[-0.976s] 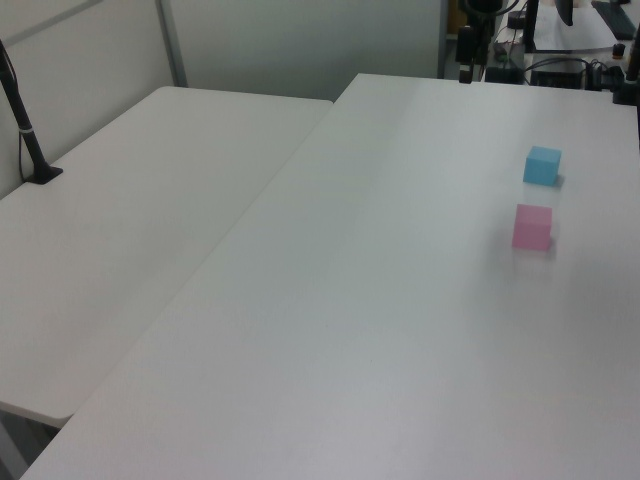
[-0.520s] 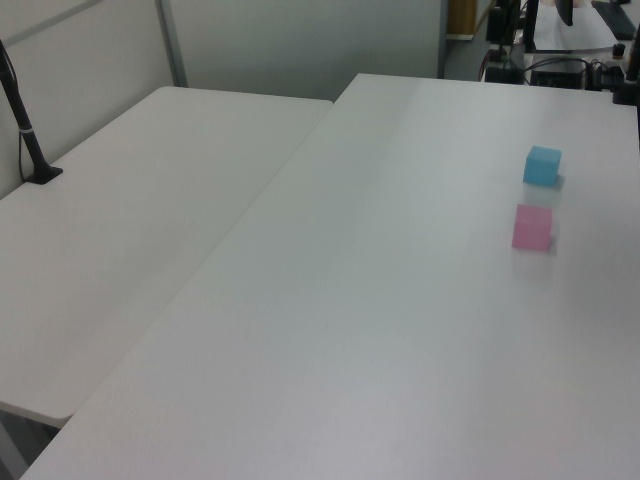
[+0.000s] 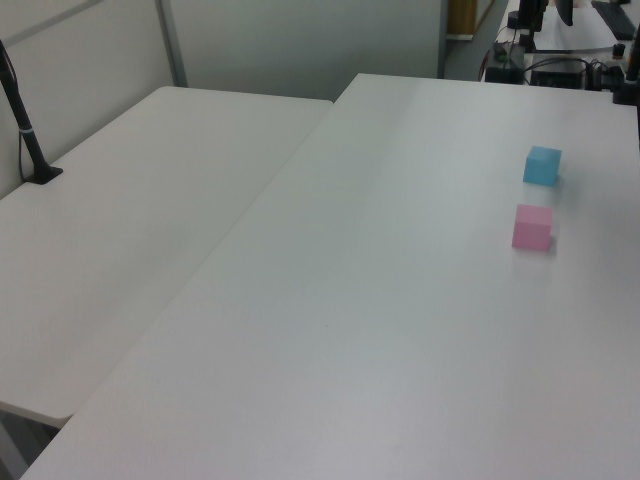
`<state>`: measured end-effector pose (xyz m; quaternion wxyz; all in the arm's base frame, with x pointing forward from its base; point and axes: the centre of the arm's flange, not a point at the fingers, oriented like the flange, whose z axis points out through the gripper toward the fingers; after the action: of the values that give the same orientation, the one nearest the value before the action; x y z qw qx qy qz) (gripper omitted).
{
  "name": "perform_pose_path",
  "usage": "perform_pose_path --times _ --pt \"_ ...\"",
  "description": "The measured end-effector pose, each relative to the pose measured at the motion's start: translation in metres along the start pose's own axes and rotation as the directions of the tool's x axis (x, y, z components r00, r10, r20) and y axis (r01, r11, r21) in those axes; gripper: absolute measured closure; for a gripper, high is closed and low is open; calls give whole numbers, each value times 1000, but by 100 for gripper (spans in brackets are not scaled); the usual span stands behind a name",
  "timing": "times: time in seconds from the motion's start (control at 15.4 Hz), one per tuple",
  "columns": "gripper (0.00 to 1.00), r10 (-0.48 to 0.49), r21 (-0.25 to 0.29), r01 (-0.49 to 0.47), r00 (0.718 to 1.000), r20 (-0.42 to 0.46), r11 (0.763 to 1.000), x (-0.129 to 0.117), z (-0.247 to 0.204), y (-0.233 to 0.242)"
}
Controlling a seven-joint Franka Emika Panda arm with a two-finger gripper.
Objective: Put blue cube on pink cube
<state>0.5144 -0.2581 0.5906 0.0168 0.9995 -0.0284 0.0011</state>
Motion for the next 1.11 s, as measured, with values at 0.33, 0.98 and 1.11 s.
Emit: perform_pose_path --times 0.33,0.98,1.11 --pt "0 0 5 -1 1000 9 1000 -5 -1 2" --pt "0 -61 8 61 998 -8 998 -103 51 -16" --pt "0 -64 5 64 998 -18 998 -105 68 -18"
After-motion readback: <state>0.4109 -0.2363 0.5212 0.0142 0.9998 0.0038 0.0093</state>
